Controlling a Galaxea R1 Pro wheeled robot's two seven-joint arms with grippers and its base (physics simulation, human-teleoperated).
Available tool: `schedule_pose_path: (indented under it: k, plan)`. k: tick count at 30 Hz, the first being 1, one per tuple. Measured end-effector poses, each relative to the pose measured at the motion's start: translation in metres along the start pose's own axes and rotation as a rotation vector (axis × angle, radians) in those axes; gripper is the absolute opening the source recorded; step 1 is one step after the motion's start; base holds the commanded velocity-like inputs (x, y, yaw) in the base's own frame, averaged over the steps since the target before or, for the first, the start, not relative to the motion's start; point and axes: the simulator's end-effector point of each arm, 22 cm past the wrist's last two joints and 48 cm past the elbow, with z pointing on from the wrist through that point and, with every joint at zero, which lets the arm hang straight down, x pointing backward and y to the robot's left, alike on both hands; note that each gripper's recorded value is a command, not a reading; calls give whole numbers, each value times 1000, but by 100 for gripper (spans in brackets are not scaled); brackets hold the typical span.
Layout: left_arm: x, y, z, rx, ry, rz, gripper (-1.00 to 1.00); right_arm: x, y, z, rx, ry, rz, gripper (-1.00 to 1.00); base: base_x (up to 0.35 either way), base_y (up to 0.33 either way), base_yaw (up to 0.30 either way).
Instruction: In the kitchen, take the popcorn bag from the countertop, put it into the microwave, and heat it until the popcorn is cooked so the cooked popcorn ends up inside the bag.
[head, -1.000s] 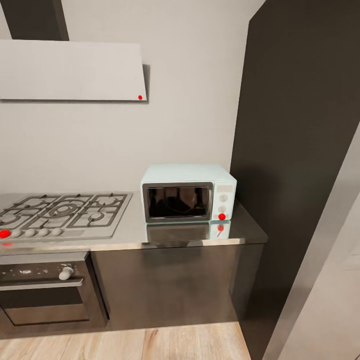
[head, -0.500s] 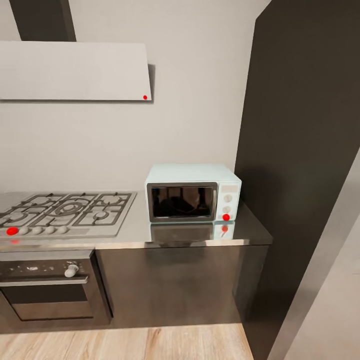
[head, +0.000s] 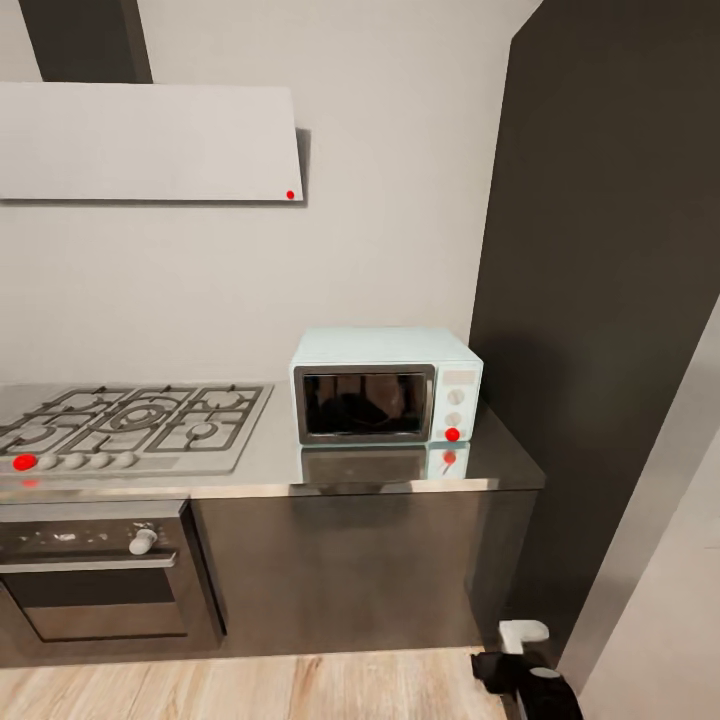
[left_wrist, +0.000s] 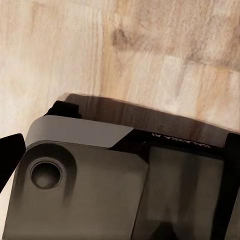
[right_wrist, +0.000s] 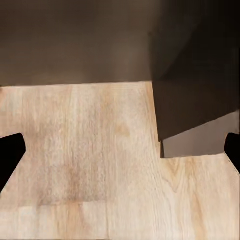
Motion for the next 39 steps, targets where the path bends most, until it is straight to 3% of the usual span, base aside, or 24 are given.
schedule_pose_path:
  k: [3, 7, 9, 11, 15, 20, 23, 29, 31, 33, 36, 39]
  plan:
    - [0, 0, 0, 0, 0, 0, 100, -68, -1, -32, -39, -74, 31, 100, 0, 0, 0]
    - [0, 1, 0, -1, 0, 0, 100, -140, 17, -79, -59, -179, -25, 100, 0, 0, 0]
    - [0, 1, 0, -1, 0, 0, 100, -160, 27, -100, -68, -197, -36, 100, 0, 0, 0]
    - [0, 1, 0, -1, 0, 0, 100, -170, 34, -107, -80, -186, -26, 100, 0, 0, 0]
    - [0, 1, 0, -1, 0, 0, 100, -246, 43, -132, -125, -264, 22, 100, 0, 0, 0]
    - [0, 1, 0, -1, 0, 0, 100, -329, 39, -170, -133, -340, 49, 100, 0, 0, 0]
    - [0, 1, 0, -1, -1, 0, 100, -349, 38, -182, -134, -348, 58, 100, 0, 0, 0]
    - [-1, 1, 0, -1, -1, 0, 100, -362, 35, -187, -128, -385, 58, 100, 0, 0, 0]
    - [-1, 1, 0, -1, -1, 0, 100, -382, 35, -190, -125, -489, 33, 100, 0, 0, 0]
    - [-1, 1, 0, 0, -1, 0, 100, -387, 37, -180, -127, -538, 18, 100, 0, 0, 0]
    - [-1, 1, 0, 0, -1, 1, 100, -384, 20, -162, -115, -563, 45, 100, 0, 0, 0]
    - [-1, 1, 0, 0, -1, 1, 100, -381, 18, -150, -114, -597, 40, 100, 0, 0, 0]
